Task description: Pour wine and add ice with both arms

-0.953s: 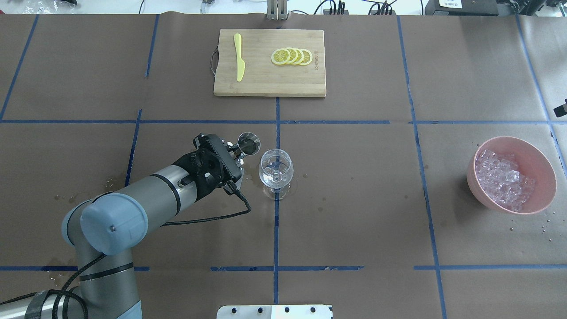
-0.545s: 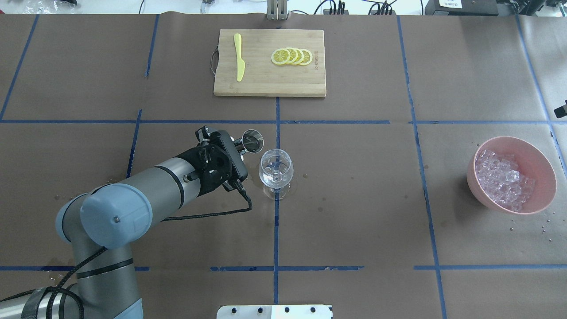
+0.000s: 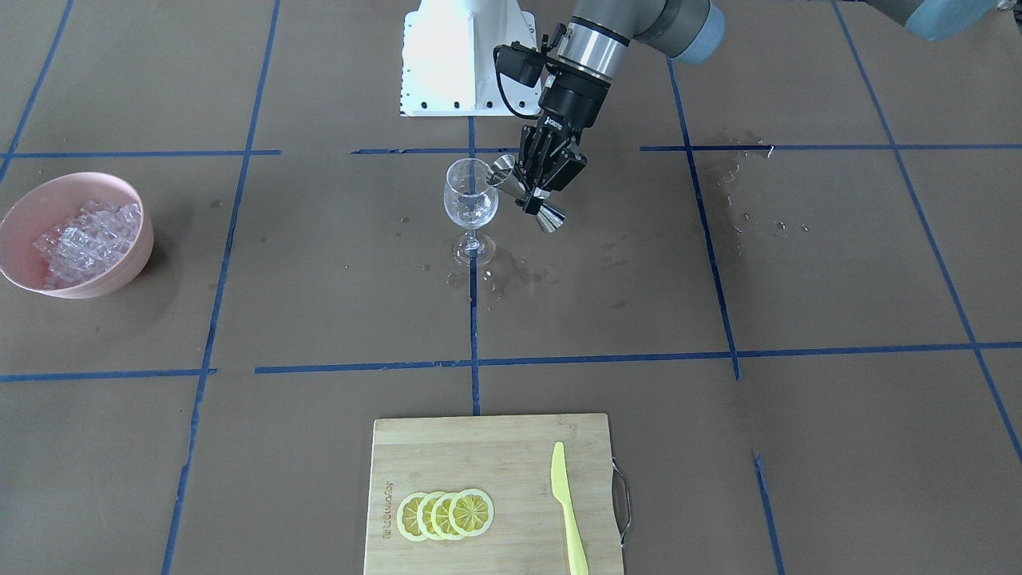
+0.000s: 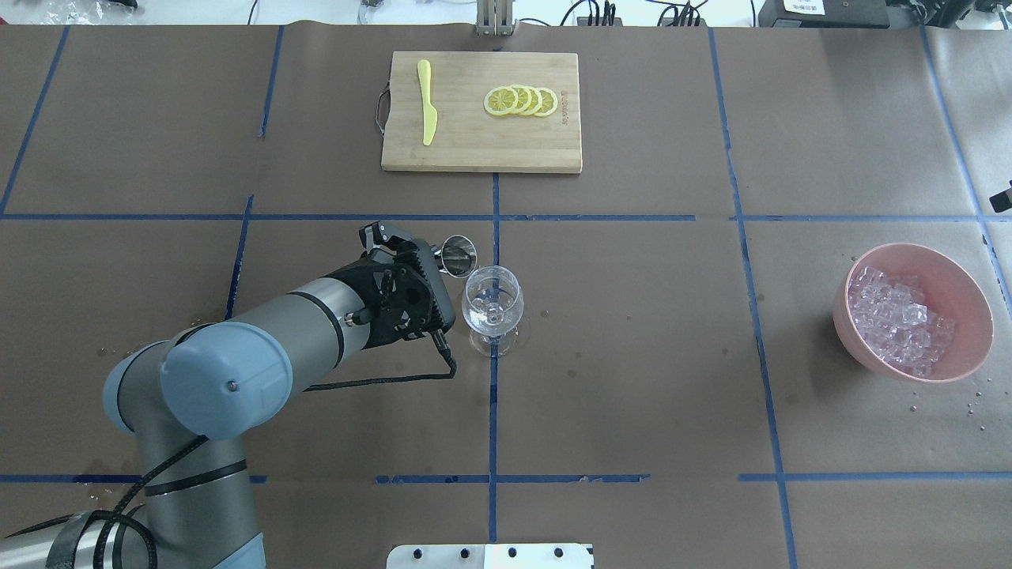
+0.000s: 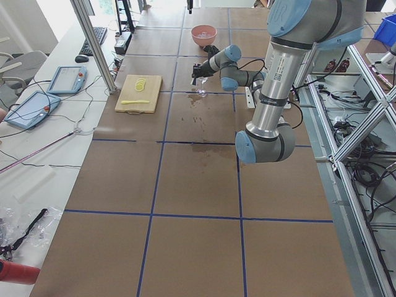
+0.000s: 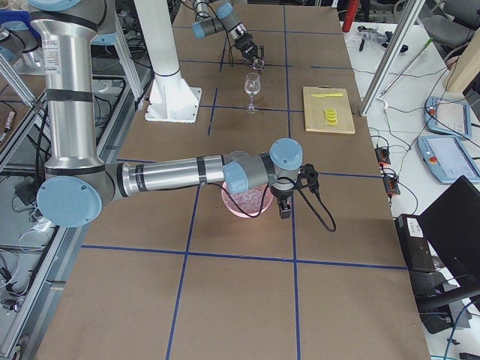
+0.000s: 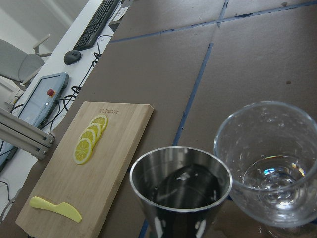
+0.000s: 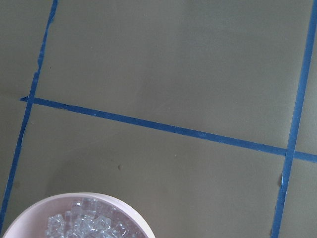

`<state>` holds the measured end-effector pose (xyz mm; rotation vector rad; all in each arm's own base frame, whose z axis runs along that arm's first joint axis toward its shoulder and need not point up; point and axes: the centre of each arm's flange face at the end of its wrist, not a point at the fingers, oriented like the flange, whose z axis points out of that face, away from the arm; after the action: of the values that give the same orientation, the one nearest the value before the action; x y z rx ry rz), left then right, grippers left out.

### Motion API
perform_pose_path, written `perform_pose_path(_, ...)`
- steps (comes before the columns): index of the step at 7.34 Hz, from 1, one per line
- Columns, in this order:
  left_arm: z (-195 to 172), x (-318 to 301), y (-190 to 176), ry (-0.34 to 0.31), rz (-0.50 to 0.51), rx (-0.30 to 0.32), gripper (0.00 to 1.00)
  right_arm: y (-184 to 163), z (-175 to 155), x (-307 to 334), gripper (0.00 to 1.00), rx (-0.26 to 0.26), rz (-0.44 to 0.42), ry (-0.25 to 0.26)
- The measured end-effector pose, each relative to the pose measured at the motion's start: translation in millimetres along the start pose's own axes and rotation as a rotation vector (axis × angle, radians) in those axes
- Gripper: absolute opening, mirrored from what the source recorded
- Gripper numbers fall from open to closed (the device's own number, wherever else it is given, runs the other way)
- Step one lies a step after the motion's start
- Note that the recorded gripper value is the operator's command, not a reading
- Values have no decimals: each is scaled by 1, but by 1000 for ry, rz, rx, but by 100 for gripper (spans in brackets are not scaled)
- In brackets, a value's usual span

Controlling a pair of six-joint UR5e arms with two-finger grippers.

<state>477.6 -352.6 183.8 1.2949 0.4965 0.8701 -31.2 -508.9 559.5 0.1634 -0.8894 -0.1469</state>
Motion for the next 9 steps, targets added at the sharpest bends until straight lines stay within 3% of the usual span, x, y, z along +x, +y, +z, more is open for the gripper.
perform_pose_path(9, 0, -5, -43, 25, 287, -188, 0, 1, -2, -2, 100, 4, 0, -1)
